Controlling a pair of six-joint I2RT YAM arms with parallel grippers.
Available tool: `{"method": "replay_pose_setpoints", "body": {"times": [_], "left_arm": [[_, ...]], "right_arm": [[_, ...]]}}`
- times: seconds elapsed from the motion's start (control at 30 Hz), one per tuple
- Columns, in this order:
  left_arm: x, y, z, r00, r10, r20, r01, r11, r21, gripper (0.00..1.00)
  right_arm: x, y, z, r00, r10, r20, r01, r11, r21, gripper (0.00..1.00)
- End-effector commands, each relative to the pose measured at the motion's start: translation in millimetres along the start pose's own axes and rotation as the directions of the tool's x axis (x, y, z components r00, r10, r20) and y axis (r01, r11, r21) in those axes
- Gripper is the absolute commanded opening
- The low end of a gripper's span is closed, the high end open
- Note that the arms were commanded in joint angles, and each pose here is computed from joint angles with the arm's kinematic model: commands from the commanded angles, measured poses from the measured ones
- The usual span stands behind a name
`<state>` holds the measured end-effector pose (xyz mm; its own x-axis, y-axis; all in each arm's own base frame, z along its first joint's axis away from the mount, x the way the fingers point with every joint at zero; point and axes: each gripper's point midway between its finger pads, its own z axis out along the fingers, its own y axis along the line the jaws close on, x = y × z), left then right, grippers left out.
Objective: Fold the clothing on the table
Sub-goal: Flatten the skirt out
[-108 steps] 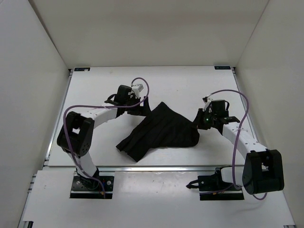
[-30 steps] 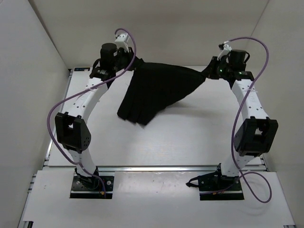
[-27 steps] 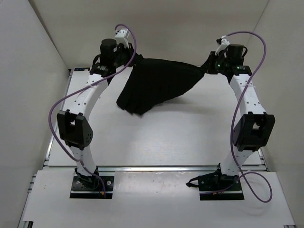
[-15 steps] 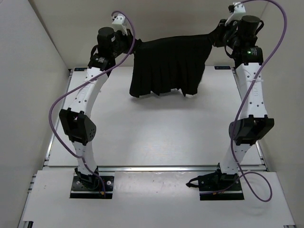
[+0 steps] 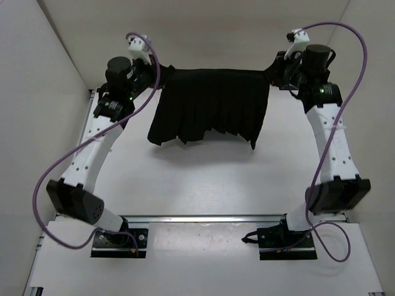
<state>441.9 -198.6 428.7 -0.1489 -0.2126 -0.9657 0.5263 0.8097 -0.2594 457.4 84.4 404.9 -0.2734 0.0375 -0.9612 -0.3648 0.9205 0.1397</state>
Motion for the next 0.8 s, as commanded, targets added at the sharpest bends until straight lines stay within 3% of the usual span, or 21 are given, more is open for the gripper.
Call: {"method": "replay_pose_setpoints", "body": {"times": [0.0, 0.07, 0.1, 0.17, 0.27, 0.37, 0.43, 0.57, 0.77], "left_arm": [[-56.2, -1.5, -83.8, 0.984, 0.028, 0.179, -0.009, 0.994, -0.109, 0.00], [-17.7, -5.7, -107.3, 0.990, -0.018, 0.142, 0.034, 0.993, -0.111, 0.00], [-27.4, -18.9, -133.3, 0.980, -0.022, 0.199, 0.040, 0.995, -0.090, 0.00], [18.0, -20.6, -153.4, 0.984, -0.083, 0.160, 0.096, 0.993, -0.073, 0.00], [43.7, -14.1, -180.0, 0.985, -0.130, 0.110, 0.143, 0.983, -0.118, 0.00], [60.3, -20.4, -189.4, 0.983, -0.171, 0.062, 0.177, 0.978, -0.114, 0.00], [59.5, -28.8, -198.8, 0.978, -0.190, 0.085, 0.197, 0.976, -0.095, 0.00], [43.2, -34.4, -203.4, 0.979, -0.190, 0.075, 0.197, 0.977, -0.088, 0.00], [57.4, -10.8, -168.3, 0.986, -0.167, -0.016, 0.161, 0.970, -0.181, 0.00]], "right_arm": [[-24.0, -3.0, -74.9, 0.983, -0.088, 0.159, 0.059, 0.982, 0.179, 0.00], [0.5, 3.7, -99.6, 0.985, -0.041, 0.170, 0.012, 0.986, 0.167, 0.00], [19.8, 9.5, -118.4, 0.985, -0.021, 0.170, -0.007, 0.987, 0.159, 0.01], [40.6, 24.6, -152.9, 0.981, -0.010, 0.195, -0.016, 0.991, 0.133, 0.00], [80.0, 27.0, -173.1, 0.994, 0.019, 0.108, -0.035, 0.987, 0.155, 0.00], [97.5, 32.9, -176.7, 0.997, 0.018, 0.069, -0.028, 0.989, 0.143, 0.00], [109.2, 36.3, -167.7, 0.997, 0.053, 0.050, -0.058, 0.992, 0.110, 0.00], [91.9, 47.4, -159.8, 0.992, 0.101, 0.078, -0.104, 0.994, 0.030, 0.00], [99.6, 28.7, -125.8, 0.991, 0.127, 0.048, -0.128, 0.991, 0.037, 0.00]]}}
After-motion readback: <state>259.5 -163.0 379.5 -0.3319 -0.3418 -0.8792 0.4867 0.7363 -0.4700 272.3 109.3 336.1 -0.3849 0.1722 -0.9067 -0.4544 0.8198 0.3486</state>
